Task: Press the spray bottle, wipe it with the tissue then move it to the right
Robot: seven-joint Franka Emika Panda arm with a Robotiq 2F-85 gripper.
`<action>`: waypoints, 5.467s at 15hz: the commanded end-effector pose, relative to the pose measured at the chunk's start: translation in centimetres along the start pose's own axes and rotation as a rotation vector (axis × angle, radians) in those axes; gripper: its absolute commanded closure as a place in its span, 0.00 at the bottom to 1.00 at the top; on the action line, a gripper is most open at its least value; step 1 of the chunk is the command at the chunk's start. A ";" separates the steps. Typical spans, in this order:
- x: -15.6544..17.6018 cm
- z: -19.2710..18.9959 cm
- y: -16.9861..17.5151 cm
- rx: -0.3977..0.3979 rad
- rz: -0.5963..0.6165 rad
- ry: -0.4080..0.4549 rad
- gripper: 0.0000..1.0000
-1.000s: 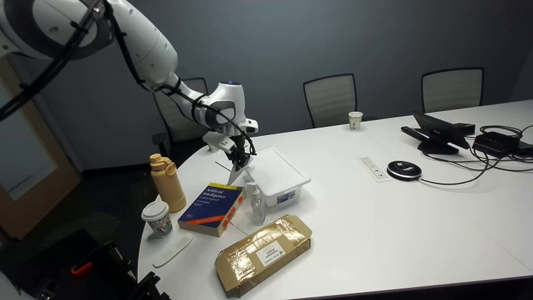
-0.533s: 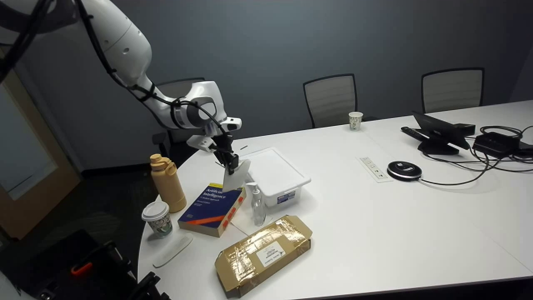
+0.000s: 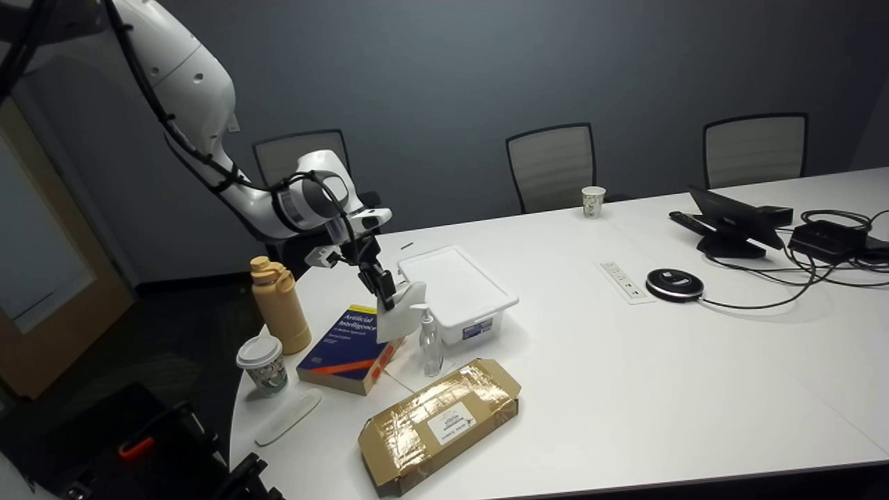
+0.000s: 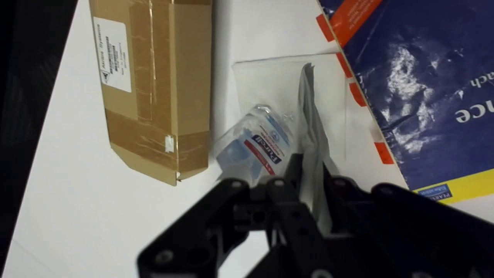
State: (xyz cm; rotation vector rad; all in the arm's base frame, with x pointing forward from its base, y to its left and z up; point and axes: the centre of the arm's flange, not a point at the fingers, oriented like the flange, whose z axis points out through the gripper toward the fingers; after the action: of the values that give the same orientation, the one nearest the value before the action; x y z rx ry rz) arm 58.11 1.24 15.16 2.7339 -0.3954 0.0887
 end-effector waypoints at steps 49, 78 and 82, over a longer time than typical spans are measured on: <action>0.9 10.6 -4.6 -0.001 -0.302 0.038 0.98; 2.9 -8.6 -8.8 0.326 -0.591 0.261 0.98; 1.2 -7.0 -13.0 0.385 -0.743 0.348 0.98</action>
State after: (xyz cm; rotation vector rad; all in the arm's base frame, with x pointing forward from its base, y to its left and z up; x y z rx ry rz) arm 62.94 13.59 19.51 2.9653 0.6403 0.3893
